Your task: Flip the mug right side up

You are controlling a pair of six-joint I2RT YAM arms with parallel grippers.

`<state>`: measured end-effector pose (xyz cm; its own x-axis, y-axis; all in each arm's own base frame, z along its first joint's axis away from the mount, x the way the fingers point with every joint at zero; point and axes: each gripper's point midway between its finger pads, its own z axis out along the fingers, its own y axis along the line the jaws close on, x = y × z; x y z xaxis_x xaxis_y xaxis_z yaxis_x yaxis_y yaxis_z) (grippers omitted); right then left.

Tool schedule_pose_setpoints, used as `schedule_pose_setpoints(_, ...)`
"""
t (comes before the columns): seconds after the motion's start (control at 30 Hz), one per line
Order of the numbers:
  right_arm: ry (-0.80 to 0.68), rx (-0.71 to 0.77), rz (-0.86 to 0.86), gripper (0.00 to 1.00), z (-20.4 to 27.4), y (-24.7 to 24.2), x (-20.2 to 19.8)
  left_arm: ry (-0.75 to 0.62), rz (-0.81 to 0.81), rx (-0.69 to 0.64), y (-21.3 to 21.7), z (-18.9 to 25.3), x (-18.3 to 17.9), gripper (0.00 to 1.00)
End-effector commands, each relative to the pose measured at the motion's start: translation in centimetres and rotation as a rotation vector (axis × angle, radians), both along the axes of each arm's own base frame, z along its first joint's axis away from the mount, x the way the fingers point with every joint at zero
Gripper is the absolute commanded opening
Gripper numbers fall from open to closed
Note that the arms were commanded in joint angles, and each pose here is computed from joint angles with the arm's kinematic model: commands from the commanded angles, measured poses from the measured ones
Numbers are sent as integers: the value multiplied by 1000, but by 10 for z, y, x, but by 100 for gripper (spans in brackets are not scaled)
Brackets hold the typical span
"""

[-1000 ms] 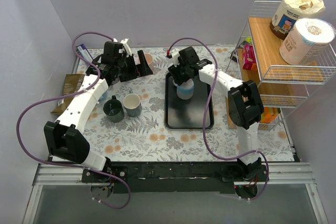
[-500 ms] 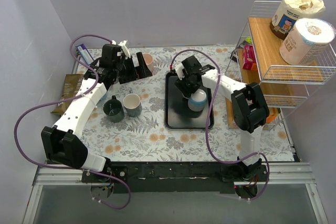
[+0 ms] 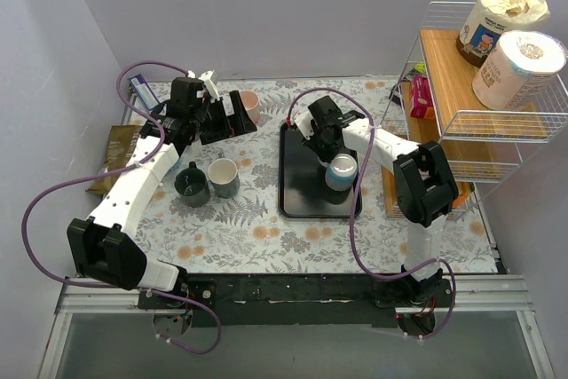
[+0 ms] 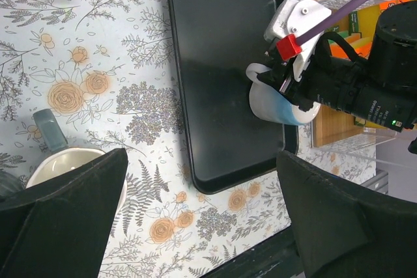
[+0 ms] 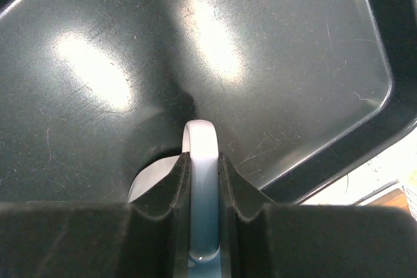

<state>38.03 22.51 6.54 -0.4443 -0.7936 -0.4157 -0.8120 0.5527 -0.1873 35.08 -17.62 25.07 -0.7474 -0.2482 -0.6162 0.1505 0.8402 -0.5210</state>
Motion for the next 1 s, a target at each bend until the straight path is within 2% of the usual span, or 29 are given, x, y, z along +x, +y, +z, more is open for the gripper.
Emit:
schedule_pose_setpoints(0.0,-57,36,10,1,28,5,10,-48,-3,-21,2,18,-9,98)
schedule_pose_setpoints(0.33,-76,124,-16,1,47,14,6,-49,-19,-52,-2,22,-13,98)
schedule_pose_setpoints(0.73,-170,526,-26,1,133,45,-5,-83,-103,-149,-19,37,-22,98)
schedule_pose_setpoints(0.97,-96,848,97,1,208,73,-52,-209,-340,-312,-48,73,-52,98)
